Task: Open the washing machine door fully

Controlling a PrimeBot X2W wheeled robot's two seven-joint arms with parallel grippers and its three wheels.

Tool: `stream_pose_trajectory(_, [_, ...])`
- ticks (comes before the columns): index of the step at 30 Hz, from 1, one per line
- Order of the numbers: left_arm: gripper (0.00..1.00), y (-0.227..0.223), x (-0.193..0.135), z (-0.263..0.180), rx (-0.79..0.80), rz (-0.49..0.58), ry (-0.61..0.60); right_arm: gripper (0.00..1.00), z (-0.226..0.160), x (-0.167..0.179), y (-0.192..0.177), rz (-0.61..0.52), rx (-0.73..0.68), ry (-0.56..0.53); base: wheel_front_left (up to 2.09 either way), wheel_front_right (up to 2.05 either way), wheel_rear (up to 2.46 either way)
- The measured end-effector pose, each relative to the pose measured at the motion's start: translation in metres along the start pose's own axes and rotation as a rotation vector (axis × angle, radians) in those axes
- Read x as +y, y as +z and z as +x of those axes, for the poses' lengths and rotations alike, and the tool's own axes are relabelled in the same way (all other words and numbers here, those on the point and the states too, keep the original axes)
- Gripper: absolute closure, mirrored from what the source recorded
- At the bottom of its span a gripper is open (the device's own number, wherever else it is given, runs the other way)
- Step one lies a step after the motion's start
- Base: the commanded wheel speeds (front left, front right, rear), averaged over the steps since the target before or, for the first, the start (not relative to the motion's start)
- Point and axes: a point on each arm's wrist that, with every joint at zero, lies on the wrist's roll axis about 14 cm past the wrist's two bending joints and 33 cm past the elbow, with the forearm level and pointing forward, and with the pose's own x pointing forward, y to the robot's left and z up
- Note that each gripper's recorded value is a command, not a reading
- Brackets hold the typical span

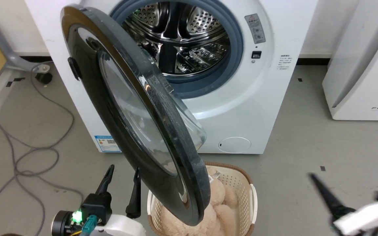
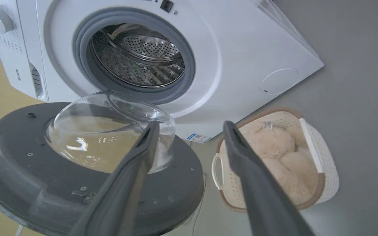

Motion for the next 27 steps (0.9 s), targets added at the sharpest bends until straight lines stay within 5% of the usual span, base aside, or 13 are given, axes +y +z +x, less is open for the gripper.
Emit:
stream_pose_trajectory(7, [0.00, 0.000, -0.005, -0.002, 0.002, -0.005, -0.013, 0.00, -0.024, -0.056, 0.071, -0.361, -0.250, -0.175, 0.00, 0.00, 0.00])
stream_pose_trajectory(15, [0.00, 0.000, -0.004, -0.005, 0.002, -0.005, -0.008, 0.00, -0.037, -0.009, 0.084, -0.723, -0.464, -0.139, 0.00, 0.00, 0.00])
stream_pose_trajectory(22, [0.00, -0.004, -0.001, -0.007, 0.014, -0.013, 0.003, 0.00, -0.042, 0.035, 0.057, -0.993, -0.391, -0.121, 0.00, 0.00, 0.00])
stream_pose_trajectory(27, [0.00, -0.008, 0.001, -0.008, 0.025, -0.014, 0.007, 0.00, -0.048, 0.028, 0.040, -1.020, -0.305, -0.145, 0.00, 0.00, 0.00])
